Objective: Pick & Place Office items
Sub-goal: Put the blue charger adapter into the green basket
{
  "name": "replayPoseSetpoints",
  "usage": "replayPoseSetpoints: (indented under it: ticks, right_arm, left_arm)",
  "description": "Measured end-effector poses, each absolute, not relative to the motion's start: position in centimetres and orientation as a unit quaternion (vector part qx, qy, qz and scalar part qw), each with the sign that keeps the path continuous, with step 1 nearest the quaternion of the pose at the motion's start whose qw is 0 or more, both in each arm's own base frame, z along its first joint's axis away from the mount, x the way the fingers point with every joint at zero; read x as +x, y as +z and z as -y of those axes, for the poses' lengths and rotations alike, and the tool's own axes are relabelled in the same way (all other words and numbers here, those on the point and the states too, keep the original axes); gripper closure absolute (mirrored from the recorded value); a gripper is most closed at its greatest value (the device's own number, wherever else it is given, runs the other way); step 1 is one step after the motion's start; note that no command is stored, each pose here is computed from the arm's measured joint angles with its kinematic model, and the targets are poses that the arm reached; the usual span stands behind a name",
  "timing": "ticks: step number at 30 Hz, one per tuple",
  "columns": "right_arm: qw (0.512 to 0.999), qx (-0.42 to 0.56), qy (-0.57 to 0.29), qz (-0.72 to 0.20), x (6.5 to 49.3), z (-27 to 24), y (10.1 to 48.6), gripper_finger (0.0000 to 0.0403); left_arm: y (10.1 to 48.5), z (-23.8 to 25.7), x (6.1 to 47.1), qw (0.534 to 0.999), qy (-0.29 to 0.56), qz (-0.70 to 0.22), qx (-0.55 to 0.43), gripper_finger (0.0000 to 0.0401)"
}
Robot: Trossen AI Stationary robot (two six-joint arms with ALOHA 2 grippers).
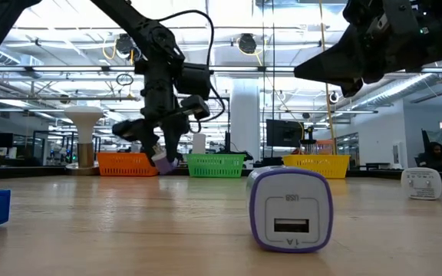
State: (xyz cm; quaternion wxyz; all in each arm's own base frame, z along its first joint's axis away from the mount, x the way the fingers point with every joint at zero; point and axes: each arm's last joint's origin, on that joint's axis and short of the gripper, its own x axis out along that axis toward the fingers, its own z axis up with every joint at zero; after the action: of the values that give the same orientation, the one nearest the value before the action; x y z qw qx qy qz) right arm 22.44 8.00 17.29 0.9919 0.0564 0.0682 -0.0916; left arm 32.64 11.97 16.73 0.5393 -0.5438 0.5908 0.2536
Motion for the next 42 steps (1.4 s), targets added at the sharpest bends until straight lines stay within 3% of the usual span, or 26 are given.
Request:
replayPoseSetpoints:
  ticks: [10, 18, 25, 35, 42]
  right_arm:
    - [0.994, 0.05, -0.078, -0.055, 22.3, -8.5, 17.6, 0.0399]
    - [0.995, 0.047, -0.074, -0.047, 22.3, -8.6, 17.8, 0.0399]
    - [0.995, 0.05, -0.075, -0.048, 22.3, -8.6, 17.7, 0.0399]
    - [0.995, 0.047, -0.058, -0.061, 21.9, -9.4, 17.5, 0.0399]
    - [0.996, 0.045, -0.042, -0.064, 21.6, -10.1, 17.5, 0.0399]
  left_arm:
    - [14.7, -11.4, 33.4, 0.513, 0.245, -0.61, -0.552, 0.0262]
    - [14.6, -11.3, 33.3, 0.517, 0.248, -0.614, -0.543, 0.0167]
    - [15.7, -11.1, 33.2, 0.548, 0.235, -0.615, -0.517, 0.0138]
    - [21.5, -5.2, 31.6, 0.692, 0.29, -0.592, -0.295, 0.018]
    - [22.9, 0.4, 29.4, 0.765, 0.239, -0.553, -0.229, 0.0246]
